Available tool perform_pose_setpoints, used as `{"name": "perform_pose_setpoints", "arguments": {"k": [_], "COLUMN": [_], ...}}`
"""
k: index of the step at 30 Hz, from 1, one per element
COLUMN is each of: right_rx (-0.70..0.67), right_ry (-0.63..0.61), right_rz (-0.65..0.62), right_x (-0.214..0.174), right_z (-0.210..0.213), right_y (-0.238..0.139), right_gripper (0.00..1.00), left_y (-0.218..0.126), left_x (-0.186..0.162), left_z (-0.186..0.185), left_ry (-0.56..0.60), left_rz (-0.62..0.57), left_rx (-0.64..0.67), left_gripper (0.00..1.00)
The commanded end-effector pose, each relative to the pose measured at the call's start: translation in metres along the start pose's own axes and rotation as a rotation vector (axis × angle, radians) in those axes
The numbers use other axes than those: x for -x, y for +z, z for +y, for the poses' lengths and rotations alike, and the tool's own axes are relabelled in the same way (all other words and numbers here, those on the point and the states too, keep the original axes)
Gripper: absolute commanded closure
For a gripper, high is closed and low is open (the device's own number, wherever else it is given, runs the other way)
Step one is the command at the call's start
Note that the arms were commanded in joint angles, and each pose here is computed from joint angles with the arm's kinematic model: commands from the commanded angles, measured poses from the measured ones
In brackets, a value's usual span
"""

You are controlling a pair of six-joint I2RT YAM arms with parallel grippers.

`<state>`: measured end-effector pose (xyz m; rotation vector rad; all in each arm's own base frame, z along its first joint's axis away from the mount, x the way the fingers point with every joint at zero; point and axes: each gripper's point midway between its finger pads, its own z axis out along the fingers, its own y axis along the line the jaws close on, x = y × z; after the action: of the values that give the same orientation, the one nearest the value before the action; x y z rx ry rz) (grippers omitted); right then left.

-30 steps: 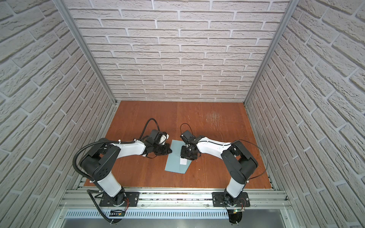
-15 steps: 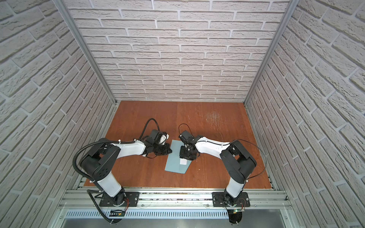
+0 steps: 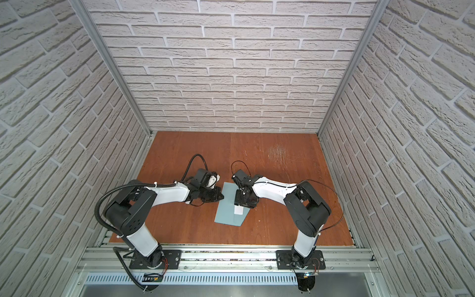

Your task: Place the letter into the envelope and seal it

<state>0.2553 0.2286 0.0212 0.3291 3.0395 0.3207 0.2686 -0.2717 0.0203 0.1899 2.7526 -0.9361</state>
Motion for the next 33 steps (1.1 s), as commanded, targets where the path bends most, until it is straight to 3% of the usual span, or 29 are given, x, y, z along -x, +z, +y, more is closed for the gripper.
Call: {"name": "perform_pose_setpoints", "arguments": {"k": [1, 33], "right_rx": [0.003, 0.093], "right_ry": [0.002, 0.037], "right_rz": [-0.011, 0.027], "right_x": [0.004, -0.001], "right_z": [0.006, 0.034], "right_y": [0.001, 0.011], "right_gripper": [0.46, 0.46], "left_y": [0.007, 0.008], "left_x": [-0.025, -0.027], "left_z": [0.015, 0.016], "left_ry": [-0.018, -0.021], "left_rz": [0.081, 0.082], "left_rx": [0.054, 0.047], "left_gripper": [1.00, 1.00]}}
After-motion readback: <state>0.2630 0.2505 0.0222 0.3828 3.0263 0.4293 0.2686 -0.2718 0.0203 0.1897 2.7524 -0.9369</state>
